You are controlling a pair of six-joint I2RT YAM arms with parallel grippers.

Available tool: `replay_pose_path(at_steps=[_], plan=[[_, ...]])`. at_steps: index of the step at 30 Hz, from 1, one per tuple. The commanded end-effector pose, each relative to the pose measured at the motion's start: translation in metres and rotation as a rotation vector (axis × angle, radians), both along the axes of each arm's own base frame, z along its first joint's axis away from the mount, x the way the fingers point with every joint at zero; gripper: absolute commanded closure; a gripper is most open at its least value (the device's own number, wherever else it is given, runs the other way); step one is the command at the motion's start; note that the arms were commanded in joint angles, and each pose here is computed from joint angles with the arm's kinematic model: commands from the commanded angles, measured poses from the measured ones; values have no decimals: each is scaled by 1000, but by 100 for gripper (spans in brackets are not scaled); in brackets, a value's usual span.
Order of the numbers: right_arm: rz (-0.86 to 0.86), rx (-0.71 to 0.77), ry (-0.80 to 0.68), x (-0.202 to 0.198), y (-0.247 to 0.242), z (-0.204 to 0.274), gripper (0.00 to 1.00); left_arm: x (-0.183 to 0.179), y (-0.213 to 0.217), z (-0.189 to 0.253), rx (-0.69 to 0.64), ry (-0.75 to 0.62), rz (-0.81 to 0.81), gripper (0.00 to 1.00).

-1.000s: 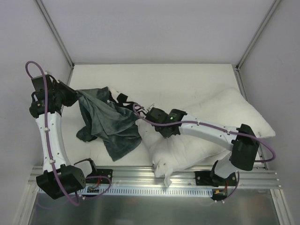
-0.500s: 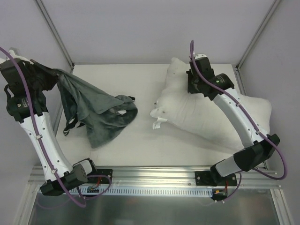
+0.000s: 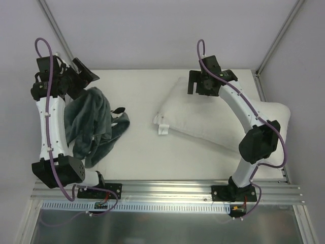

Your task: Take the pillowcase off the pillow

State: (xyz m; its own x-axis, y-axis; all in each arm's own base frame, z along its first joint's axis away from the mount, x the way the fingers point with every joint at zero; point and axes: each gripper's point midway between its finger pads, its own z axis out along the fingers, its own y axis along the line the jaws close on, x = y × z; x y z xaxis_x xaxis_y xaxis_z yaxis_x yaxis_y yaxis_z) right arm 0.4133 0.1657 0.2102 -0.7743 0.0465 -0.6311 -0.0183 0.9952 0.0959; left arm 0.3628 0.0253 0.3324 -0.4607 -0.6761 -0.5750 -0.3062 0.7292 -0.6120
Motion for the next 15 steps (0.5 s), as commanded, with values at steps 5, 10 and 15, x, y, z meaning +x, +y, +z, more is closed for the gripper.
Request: replay_pose_path(at_steps=[5, 10, 15], plan=[[18, 99, -223, -22, -10, 96, 4, -13, -39, 32, 43, -121, -157, 1], [3, 119, -313, -53, -27, 125, 4, -37, -67, 38, 55, -162, -250, 1], [-55, 62, -372, -94, -62, 126, 4, -77, -92, 14, 87, -160, -344, 1]])
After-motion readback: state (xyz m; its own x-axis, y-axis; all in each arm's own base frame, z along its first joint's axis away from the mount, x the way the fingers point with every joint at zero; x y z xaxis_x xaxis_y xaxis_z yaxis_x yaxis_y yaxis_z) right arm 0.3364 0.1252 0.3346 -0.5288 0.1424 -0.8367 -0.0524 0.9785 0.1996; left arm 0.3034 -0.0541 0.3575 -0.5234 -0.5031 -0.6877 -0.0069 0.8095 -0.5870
